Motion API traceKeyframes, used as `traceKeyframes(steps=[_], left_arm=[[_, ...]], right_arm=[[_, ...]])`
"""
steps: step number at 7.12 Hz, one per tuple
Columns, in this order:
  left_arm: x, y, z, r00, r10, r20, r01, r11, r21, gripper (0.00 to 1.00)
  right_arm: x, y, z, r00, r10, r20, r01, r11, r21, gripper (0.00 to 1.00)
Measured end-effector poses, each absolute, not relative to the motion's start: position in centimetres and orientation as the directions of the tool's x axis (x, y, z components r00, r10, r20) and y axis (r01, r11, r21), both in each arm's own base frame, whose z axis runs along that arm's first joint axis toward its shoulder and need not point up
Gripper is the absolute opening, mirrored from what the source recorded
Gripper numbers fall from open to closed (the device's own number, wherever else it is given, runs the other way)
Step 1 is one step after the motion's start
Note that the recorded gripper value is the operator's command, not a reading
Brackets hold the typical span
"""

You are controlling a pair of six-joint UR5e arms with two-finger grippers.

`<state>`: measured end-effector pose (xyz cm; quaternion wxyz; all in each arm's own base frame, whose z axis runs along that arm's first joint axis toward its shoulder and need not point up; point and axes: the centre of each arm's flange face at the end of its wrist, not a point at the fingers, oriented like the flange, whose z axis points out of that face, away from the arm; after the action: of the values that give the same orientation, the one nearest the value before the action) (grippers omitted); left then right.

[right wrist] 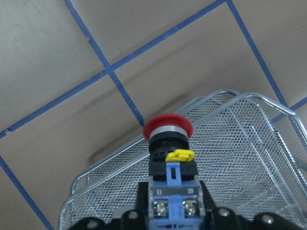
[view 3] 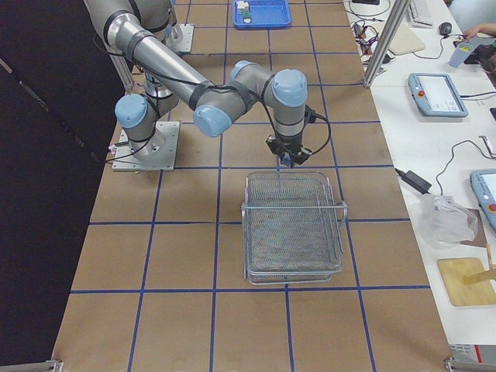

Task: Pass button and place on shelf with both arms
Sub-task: 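Carry the button to the wire rack with the right gripper while the left retracts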

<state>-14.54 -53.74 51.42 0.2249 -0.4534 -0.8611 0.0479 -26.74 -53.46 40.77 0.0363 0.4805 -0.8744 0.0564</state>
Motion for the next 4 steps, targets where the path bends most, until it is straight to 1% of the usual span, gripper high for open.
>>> traceKeyframes(steps=[1, 2, 3, 4], left_arm=[[-13.7, -53.0, 52.1, -0.587, 0.735, 0.340, 0.713, 0.668, -0.214, 1.00], [-13.2, -52.3, 52.6, -0.676, 0.657, 0.335, 0.649, 0.746, -0.153, 1.00], [-12.9, -51.6, 53.0, -0.755, 0.570, 0.324, 0.574, 0.814, -0.094, 1.00], [-12.6, -51.0, 53.2, -0.820, 0.487, 0.300, 0.498, 0.866, -0.044, 1.00]], right_arm=[[-28.4, -53.7, 39.6, -0.552, -0.824, 0.127, -0.834, 0.548, -0.064, 0.14], [-29.3, -53.9, 38.5, -0.561, -0.818, 0.129, -0.828, 0.557, -0.064, 0.82], [-29.7, -54.0, 37.9, -0.565, -0.815, 0.126, -0.825, 0.562, -0.064, 1.00], [-29.8, -54.0, 37.6, -0.580, -0.806, 0.119, -0.814, 0.577, -0.066, 1.00]])
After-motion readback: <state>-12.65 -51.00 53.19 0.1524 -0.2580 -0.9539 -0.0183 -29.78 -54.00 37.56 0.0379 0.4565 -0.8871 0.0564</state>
